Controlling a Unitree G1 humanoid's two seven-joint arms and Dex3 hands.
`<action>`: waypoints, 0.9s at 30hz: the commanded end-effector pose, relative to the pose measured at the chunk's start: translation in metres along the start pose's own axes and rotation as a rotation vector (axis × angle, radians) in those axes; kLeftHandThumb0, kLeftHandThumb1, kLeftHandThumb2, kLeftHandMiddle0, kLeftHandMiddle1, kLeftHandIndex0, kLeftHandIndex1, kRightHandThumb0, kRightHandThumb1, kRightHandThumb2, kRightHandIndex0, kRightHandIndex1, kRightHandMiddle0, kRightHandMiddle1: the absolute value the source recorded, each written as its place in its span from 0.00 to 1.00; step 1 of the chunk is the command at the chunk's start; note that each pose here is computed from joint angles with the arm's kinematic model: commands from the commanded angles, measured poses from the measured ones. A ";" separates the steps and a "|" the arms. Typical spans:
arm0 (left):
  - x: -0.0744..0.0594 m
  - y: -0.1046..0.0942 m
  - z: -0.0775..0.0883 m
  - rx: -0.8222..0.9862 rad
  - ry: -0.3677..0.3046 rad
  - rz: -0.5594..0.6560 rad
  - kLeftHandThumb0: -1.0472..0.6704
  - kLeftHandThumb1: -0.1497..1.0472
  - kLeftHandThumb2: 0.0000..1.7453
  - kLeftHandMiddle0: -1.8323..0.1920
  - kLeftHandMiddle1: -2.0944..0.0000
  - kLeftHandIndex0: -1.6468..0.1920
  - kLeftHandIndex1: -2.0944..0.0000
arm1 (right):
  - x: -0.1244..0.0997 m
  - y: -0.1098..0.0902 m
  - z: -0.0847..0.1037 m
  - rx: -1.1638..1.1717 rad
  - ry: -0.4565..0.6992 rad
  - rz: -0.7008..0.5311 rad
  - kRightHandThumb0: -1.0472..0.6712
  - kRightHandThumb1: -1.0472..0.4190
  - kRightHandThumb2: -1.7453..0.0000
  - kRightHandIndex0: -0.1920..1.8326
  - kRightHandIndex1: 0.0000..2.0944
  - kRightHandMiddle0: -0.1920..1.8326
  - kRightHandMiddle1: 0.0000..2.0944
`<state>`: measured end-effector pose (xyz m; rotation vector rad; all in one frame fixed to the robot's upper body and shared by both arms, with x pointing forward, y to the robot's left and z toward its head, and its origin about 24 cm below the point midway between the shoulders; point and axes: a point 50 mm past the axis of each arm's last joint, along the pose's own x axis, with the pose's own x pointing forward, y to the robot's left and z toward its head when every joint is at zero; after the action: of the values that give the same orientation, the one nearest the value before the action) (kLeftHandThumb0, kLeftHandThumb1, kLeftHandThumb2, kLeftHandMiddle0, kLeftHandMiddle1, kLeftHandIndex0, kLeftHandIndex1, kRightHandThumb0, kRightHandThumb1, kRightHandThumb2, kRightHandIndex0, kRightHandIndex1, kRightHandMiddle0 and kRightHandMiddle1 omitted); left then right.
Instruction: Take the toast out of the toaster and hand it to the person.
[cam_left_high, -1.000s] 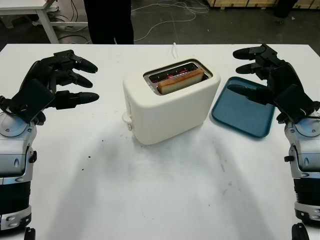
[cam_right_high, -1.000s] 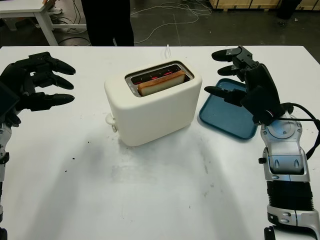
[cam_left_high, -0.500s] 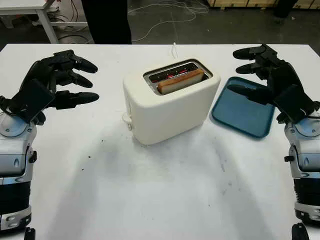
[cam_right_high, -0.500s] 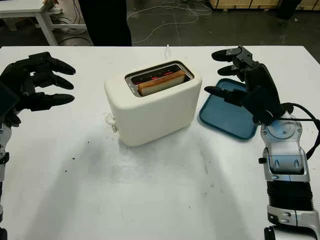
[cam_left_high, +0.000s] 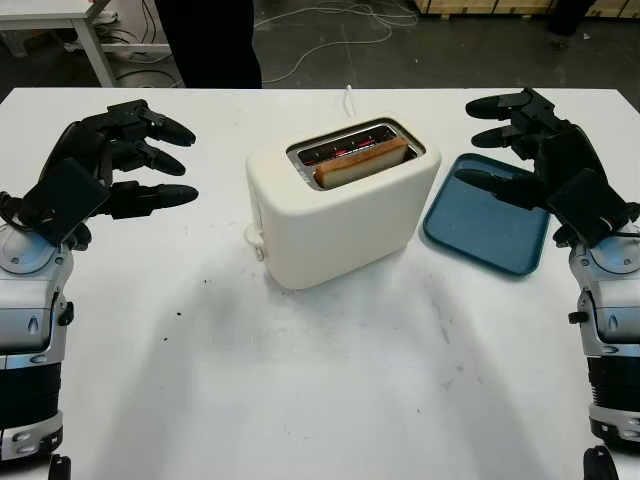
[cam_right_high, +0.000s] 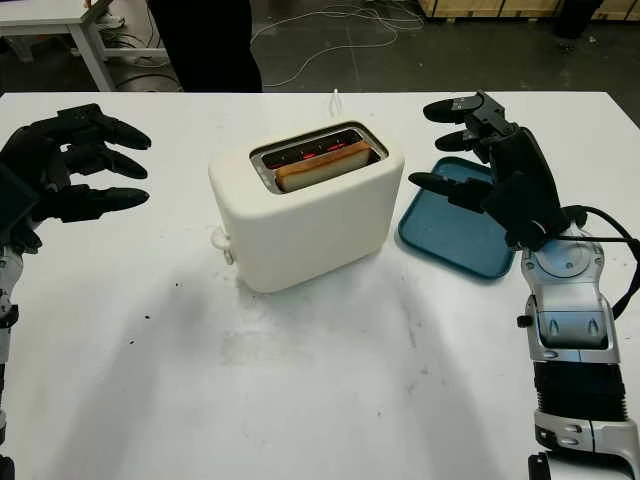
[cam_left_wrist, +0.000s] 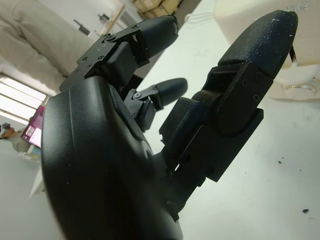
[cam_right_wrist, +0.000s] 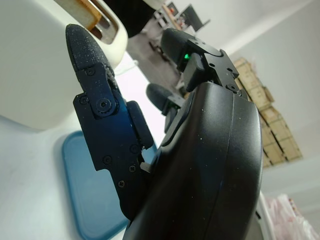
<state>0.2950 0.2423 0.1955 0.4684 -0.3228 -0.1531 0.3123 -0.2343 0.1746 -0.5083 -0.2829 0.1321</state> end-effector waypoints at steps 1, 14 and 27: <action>-0.001 0.000 0.001 0.000 -0.008 0.000 0.00 0.65 0.00 0.61 0.49 0.58 0.56 | 0.002 0.003 0.004 0.005 -0.023 0.003 0.20 0.17 1.00 0.14 0.58 0.17 0.42; -0.001 0.000 0.001 0.000 -0.011 0.002 0.00 0.65 0.00 0.62 0.48 0.58 0.55 | 0.002 0.003 0.004 0.004 -0.023 0.001 0.21 0.17 1.00 0.13 0.58 0.17 0.42; -0.001 0.001 0.001 -0.002 -0.011 0.000 0.00 0.65 0.00 0.62 0.49 0.58 0.56 | 0.001 0.002 0.004 0.007 -0.025 0.004 0.21 0.17 1.00 0.13 0.58 0.17 0.42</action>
<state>0.2950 0.2423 0.1956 0.4682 -0.3229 -0.1531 0.3124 -0.2335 0.1740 -0.5042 -0.2831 0.1332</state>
